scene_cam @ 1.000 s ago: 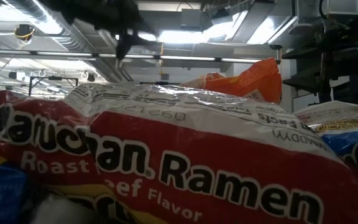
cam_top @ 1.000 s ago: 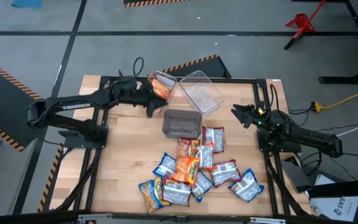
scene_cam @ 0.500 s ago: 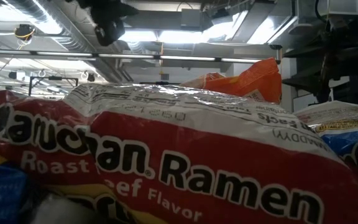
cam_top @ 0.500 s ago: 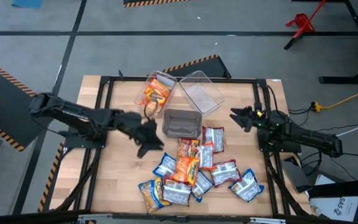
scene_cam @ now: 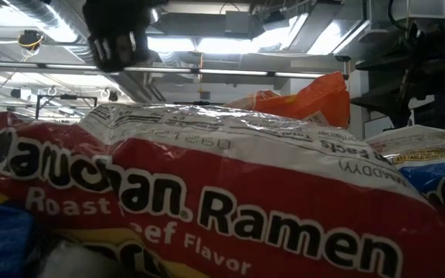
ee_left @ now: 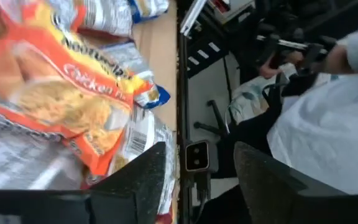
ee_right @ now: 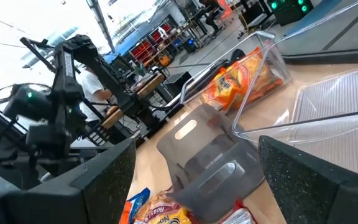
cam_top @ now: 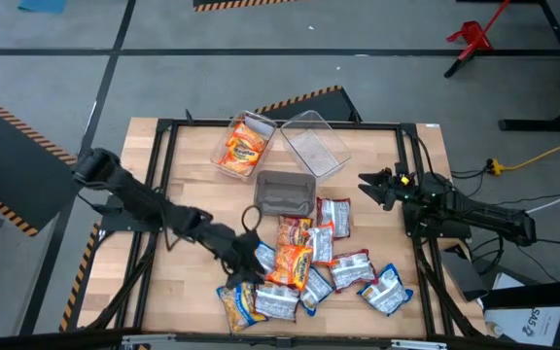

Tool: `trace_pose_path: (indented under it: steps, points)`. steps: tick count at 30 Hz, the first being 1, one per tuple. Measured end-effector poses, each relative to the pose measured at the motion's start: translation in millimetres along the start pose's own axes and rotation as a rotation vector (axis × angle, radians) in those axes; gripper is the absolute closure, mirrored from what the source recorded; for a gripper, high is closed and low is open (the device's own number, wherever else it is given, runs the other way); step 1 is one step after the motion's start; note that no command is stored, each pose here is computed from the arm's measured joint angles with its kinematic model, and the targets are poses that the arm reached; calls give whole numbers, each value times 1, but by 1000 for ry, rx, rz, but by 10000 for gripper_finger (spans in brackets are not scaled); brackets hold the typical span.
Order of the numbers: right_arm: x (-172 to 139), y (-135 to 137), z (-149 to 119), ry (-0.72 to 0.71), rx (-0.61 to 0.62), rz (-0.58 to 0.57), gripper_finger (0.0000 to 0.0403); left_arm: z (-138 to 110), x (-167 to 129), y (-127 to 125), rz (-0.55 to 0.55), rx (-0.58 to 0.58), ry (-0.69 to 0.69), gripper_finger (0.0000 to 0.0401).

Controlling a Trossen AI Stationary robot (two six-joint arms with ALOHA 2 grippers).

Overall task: Sort Maruchan noodles
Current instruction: Put the red noodle pack into the right transparent bin

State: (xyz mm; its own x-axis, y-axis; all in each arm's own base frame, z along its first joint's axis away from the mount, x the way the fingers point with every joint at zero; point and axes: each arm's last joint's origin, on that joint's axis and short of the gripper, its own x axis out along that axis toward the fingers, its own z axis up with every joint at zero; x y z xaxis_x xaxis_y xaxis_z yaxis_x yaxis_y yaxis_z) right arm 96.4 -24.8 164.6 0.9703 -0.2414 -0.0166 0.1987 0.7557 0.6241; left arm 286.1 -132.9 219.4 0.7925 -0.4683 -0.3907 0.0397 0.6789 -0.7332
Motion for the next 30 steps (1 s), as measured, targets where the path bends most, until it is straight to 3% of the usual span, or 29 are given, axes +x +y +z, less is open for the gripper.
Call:
trace_pose_path:
  steps: [8,14,19,27,30]
  points:
    - [0,0,0,0,-2,0,79,-31,30,18,79,-235,127,203]
    - [0,0,0,-1,2,-1,79,-44,36,24,191,-346,107,204]
    - [0,0,0,-1,2,-1,79,-59,42,28,267,-386,85,204]
    - [0,0,0,-1,2,-1,79,-60,50,41,326,-392,11,204]
    - [0,0,0,-1,1,-1,79,-62,60,48,294,-407,22,204]
